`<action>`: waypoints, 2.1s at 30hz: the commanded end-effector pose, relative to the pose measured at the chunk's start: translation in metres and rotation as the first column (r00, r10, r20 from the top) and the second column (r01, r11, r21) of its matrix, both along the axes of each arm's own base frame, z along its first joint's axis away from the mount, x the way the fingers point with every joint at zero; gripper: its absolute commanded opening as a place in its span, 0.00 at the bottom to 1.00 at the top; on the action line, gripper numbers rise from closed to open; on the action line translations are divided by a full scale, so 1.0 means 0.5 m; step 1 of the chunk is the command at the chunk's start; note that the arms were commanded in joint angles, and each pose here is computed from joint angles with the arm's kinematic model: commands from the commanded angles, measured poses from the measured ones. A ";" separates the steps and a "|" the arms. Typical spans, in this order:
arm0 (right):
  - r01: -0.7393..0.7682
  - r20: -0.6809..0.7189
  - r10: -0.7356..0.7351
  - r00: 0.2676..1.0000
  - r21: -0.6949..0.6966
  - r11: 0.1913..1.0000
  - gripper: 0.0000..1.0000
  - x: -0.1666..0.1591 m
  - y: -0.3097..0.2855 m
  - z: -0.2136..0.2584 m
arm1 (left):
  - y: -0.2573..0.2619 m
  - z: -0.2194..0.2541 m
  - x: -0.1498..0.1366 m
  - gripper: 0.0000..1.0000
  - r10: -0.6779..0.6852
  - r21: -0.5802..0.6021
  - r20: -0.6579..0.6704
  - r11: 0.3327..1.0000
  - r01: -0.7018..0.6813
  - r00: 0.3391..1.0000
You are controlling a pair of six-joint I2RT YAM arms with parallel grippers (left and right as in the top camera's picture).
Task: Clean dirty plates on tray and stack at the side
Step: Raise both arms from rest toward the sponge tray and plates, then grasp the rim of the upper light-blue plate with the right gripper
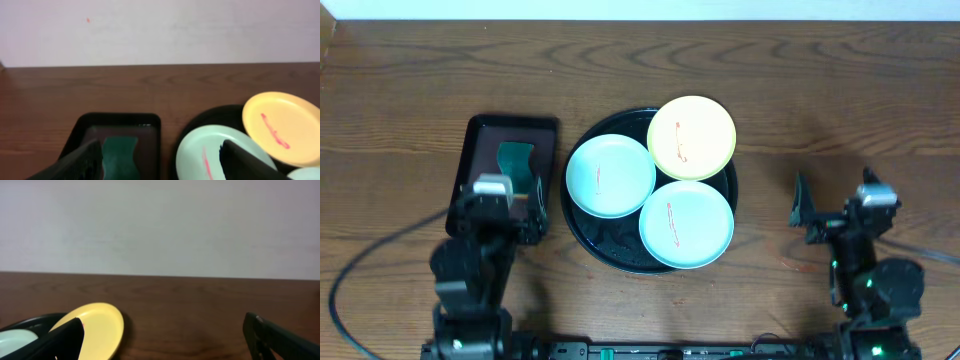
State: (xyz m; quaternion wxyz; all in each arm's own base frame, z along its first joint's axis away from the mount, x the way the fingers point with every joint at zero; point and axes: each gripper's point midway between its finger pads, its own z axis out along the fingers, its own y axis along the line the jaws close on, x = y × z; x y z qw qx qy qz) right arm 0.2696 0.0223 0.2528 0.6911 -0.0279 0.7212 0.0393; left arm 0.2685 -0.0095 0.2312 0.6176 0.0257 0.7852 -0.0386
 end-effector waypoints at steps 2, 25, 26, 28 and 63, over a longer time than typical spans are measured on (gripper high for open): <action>-0.041 -0.059 0.040 0.997 -0.010 0.999 0.99 0.034 0.014 0.055 | -0.022 0.047 0.032 0.76 -0.065 -0.040 -0.101 0.997 0.061 0.993; -0.262 -0.665 0.336 0.667 0.213 0.941 0.99 0.180 0.128 0.017 | -0.020 0.091 0.093 0.76 -0.096 -0.090 -0.700 0.995 0.046 0.708; -0.279 -0.665 0.364 0.652 0.236 0.931 0.99 0.188 0.138 0.012 | -0.020 0.088 0.096 0.76 -0.096 -0.090 -0.702 0.995 0.046 0.706; -0.330 -0.634 0.434 0.640 0.283 0.900 0.99 0.208 0.163 0.010 | -0.018 0.084 0.102 0.75 -0.092 -0.087 -0.703 0.995 0.044 0.705; -0.188 -0.963 0.249 0.103 0.227 0.956 0.52 0.221 0.517 -0.300 | 0.062 0.013 0.115 0.76 0.111 0.038 -0.790 0.990 -0.133 0.603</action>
